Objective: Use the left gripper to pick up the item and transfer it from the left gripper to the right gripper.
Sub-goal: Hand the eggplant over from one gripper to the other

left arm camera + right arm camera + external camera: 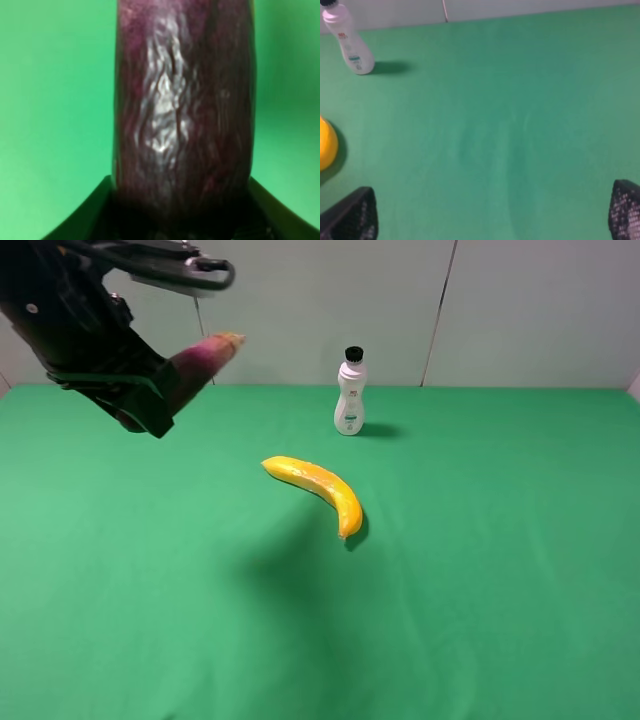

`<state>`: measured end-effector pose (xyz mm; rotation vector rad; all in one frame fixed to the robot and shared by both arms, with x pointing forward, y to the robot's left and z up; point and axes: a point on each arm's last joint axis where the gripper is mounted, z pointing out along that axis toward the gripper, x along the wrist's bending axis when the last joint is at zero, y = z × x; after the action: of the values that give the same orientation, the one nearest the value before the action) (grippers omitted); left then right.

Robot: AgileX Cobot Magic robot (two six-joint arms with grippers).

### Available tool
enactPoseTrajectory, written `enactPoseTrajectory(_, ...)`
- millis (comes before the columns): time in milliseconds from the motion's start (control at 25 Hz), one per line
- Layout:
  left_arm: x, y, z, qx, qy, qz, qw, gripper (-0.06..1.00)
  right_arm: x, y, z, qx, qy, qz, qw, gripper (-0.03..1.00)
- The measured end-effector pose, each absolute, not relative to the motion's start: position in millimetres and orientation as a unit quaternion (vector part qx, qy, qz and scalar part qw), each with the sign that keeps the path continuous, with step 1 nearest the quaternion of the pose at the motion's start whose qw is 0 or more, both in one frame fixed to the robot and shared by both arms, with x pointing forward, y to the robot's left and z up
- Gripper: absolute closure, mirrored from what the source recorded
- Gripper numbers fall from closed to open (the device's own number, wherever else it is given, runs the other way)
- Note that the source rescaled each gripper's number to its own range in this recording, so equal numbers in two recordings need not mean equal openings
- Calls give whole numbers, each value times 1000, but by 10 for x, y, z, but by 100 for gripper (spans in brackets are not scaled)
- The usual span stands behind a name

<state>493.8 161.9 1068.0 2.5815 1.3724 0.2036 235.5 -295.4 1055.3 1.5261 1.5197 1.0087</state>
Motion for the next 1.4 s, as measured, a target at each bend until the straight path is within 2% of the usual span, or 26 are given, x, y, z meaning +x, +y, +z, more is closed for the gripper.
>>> enactPoseTrajectory(480,4862,1299,10626,903,414,75,90,93,2355,-2954,10553,596,593,394,372,-3)
enactPoseTrajectory(880,4990,642,10423,940,328,66,66,93,2355,-2951,10553,595,593,395,371,-3)
enactPoseTrajectory(1120,4954,373,10392,961,259,68,72,93,2355,-2951,10553,595,593,395,371,-3)
enactPoseTrajectory(1400,4924,283,10407,977,178,65,98,93,2355,-2951,10553,595,593,395,371,-3)
